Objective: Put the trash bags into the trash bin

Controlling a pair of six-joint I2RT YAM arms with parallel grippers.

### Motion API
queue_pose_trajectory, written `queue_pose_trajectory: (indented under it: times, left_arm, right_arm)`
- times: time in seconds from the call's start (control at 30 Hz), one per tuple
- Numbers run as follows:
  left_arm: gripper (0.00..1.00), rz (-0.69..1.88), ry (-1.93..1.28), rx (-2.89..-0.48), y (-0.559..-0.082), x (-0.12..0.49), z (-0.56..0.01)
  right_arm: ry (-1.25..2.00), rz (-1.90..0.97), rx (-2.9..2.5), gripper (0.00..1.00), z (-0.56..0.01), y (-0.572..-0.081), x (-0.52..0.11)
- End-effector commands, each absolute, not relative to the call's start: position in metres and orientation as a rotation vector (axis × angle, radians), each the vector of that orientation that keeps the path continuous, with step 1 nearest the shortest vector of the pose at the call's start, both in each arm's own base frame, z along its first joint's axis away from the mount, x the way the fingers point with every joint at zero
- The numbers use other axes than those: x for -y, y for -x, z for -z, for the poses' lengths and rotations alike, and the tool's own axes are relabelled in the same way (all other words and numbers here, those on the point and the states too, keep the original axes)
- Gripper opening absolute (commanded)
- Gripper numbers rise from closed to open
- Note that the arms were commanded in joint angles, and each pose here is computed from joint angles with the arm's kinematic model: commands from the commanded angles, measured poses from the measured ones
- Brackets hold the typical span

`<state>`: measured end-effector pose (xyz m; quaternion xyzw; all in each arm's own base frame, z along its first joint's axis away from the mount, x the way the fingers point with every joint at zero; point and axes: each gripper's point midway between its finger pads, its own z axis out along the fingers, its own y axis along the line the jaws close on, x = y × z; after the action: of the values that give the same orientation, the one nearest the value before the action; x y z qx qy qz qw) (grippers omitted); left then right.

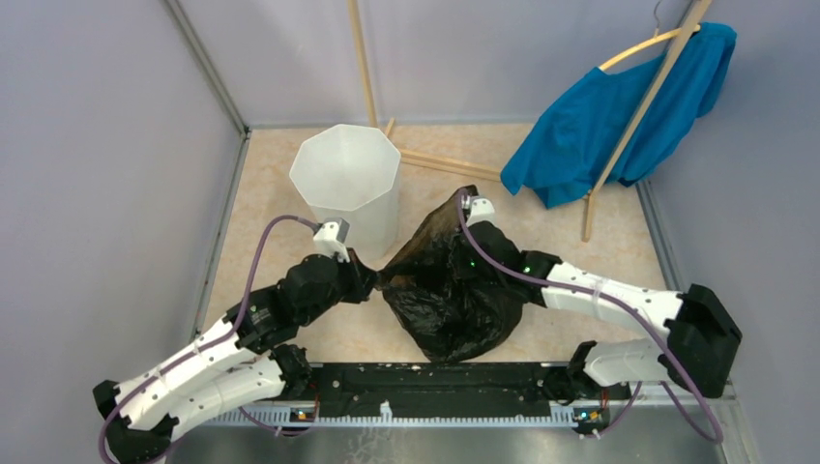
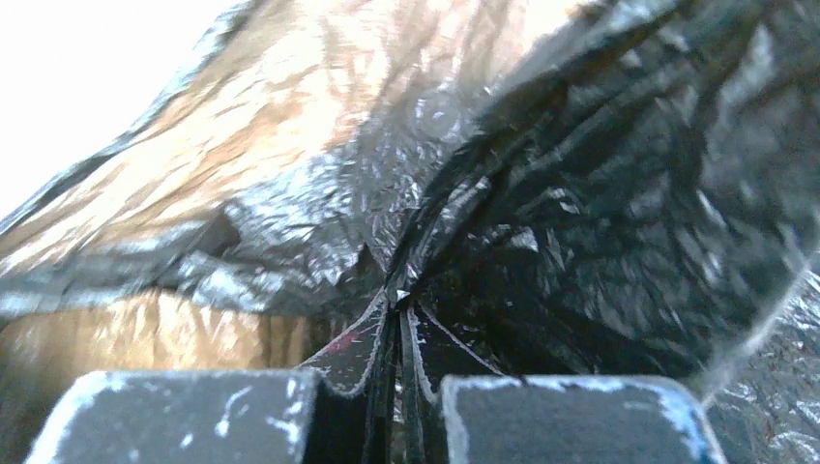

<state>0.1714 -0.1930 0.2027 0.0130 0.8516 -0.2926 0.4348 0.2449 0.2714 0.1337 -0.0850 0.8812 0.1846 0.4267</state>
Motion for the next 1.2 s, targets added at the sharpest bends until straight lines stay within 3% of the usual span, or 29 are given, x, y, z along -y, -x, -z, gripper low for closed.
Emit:
queue_pose_trajectory:
  times: [0.0,0.1,0.43,0.63,0.77,0.97,1.17]
  left_arm:
    - [0.0,0.859,-0.041,-1.971,-0.173,0.202,-0.254]
    - [0.0,0.88,-0.057,-1.915,-0.175,0.203,-0.272]
    - [0.0,0.897,-0.071,-1.864,-0.177,0.205,-0.298]
    - [0.0,1.029,-0.116,-1.817,-0.171,0.227,-0.312]
    - [0.0,1.082,-0.14,-1.819,-0.172,0.242,-0.314]
    - [0.0,1.124,-0.123,-1.821,-0.171,0.249,-0.314]
    - [0.0,1.142,-0.118,-1.829,-0.172,0.254,-0.313]
  right_arm:
    - [0.455,-0.703,-2.058,0.03,-0.206,-0.221,-0.295]
    - [0.574,-0.79,-2.03,0.04,-0.234,-0.2,-0.296]
    - [0.514,-0.928,-1.902,0.06,-0.282,-0.191,-0.297]
    - [0.769,-1.374,-1.741,0.04,-0.322,-0.144,-0.354]
    - [0.775,-1.378,-1.757,0.07,-0.315,-0.152,-0.369]
    - [0.77,-1.42,-1.665,0.29,-0.321,-0.149,-0.37]
    - [0.777,-1.43,-1.665,0.38,-0.31,-0.147,-0.37]
